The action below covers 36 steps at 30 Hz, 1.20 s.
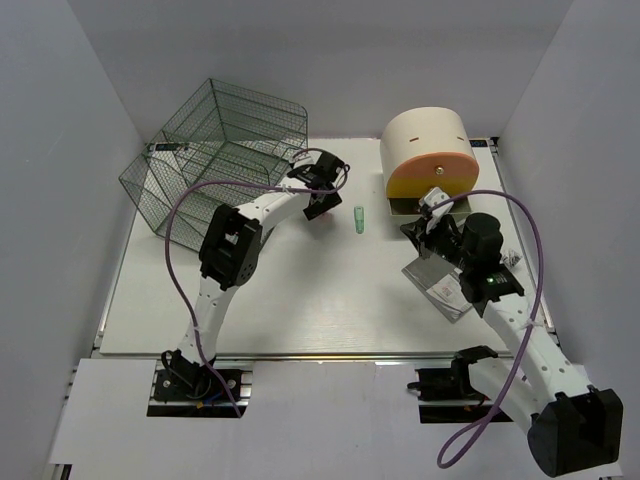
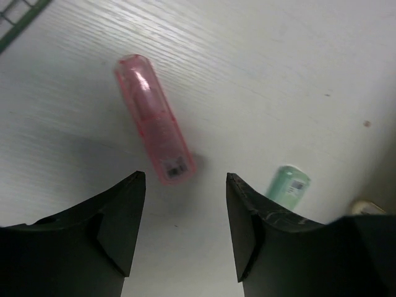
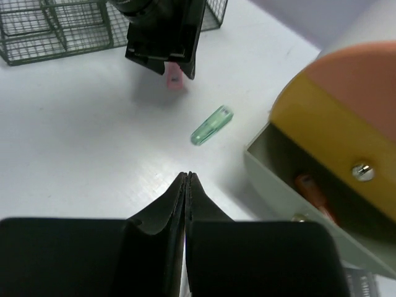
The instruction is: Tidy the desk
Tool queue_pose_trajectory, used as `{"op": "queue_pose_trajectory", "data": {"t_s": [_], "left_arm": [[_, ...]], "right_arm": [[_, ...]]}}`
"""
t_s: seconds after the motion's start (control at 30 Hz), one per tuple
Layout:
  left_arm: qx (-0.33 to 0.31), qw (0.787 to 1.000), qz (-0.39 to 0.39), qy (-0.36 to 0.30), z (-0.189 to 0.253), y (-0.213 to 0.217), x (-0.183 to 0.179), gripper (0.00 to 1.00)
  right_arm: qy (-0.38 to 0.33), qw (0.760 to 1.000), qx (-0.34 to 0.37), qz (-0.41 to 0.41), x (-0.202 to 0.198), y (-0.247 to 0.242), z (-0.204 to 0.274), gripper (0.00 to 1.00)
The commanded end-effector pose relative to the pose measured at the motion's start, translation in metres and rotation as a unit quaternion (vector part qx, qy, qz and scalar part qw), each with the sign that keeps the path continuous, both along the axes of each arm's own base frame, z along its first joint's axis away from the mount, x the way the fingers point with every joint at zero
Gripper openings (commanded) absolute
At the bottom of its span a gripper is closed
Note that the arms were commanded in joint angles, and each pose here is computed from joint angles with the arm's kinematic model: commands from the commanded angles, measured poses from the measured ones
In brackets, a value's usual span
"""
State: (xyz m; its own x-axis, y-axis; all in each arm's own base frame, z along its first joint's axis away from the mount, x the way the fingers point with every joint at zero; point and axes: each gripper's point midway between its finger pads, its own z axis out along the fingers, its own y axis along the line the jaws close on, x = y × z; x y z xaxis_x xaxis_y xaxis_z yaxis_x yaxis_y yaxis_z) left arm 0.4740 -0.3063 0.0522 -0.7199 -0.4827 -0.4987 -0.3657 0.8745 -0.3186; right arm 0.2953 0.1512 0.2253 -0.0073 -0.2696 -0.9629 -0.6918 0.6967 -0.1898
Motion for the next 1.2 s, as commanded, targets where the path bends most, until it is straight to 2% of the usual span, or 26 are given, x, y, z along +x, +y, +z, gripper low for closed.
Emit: {"op": "queue_pose_trajectory", "data": {"t_s": [0.0, 0.23, 0.67, 1.0, 1.17], "left_arm": [[0.042, 0.998, 0.04, -0.016, 0.01, 0.021, 0.003, 0.65], [0.08, 0.995, 0.06, -0.021, -0.01, 0.036, 0.005, 0.71], [0.115, 0.992, 0.028, 0.029, -0.053, 0.034, 0.0, 0.7], [0.168, 0.982, -0.041, 0.076, -0.077, 0.038, -0.031, 0.55], [0.183, 0.977, -0.072, 0.085, -0.073, 0.044, -0.04, 0.41]], "right_arm": [[0.011, 0.998, 0.064, 0.021, -0.006, 0.009, 0.011, 0.0], [0.002, 0.998, 0.065, 0.013, -0.008, 0.001, 0.008, 0.0], [-0.006, 0.997, 0.072, -0.006, -0.005, -0.011, 0.01, 0.0], [-0.012, 0.997, 0.076, -0.017, -0.004, -0.017, 0.013, 0.0], [-0.016, 0.997, 0.077, -0.019, -0.005, -0.019, 0.015, 0.0]]}}
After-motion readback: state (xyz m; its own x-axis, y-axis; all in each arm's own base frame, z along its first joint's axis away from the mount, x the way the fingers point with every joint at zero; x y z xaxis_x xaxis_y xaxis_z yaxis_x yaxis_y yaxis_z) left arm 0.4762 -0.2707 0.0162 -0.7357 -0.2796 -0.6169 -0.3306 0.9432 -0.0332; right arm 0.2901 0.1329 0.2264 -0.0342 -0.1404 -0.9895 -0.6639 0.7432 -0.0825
